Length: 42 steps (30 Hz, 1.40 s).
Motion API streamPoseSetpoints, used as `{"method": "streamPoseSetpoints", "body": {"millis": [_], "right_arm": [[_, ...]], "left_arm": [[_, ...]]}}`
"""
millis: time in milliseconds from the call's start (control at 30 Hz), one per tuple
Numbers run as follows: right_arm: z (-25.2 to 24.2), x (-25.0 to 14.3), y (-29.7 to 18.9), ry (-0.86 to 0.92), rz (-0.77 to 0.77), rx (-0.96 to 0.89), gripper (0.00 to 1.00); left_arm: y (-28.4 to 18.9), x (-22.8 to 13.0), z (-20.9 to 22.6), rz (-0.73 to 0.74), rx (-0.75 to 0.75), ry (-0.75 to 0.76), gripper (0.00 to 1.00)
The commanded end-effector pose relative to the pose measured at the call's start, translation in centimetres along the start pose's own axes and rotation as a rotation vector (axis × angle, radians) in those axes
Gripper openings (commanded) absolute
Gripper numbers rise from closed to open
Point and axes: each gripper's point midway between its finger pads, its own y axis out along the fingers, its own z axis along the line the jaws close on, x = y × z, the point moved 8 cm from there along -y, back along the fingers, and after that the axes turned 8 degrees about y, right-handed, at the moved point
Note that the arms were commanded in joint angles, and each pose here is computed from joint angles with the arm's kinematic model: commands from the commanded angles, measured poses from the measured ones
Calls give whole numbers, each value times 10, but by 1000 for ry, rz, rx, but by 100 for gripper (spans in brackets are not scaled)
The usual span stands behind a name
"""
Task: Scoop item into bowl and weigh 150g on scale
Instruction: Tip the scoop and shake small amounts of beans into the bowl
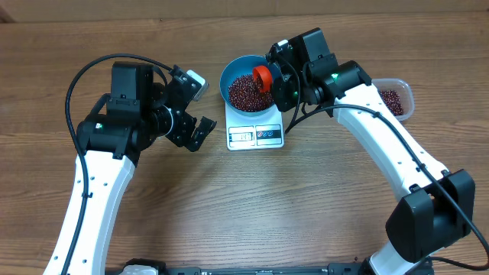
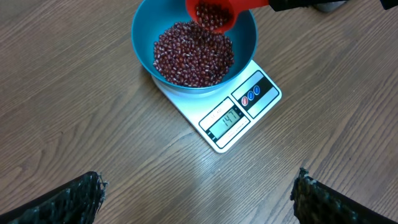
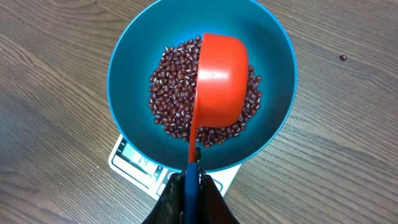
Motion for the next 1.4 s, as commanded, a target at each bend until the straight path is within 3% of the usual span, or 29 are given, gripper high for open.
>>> {"method": "streamPoseSetpoints", "body": {"millis": [0,733,1367], "right_arm": [[8,16,-25,-53,-85,5,4],[10,16,-25,-97,-88,21,4],[10,14,-29,66,-58,184,4]], "left_arm": [[2,-1,2,5,-1,22,100],[2,-1,2,5,-1,22,99],[2,-1,2,5,-1,22,100]]}}
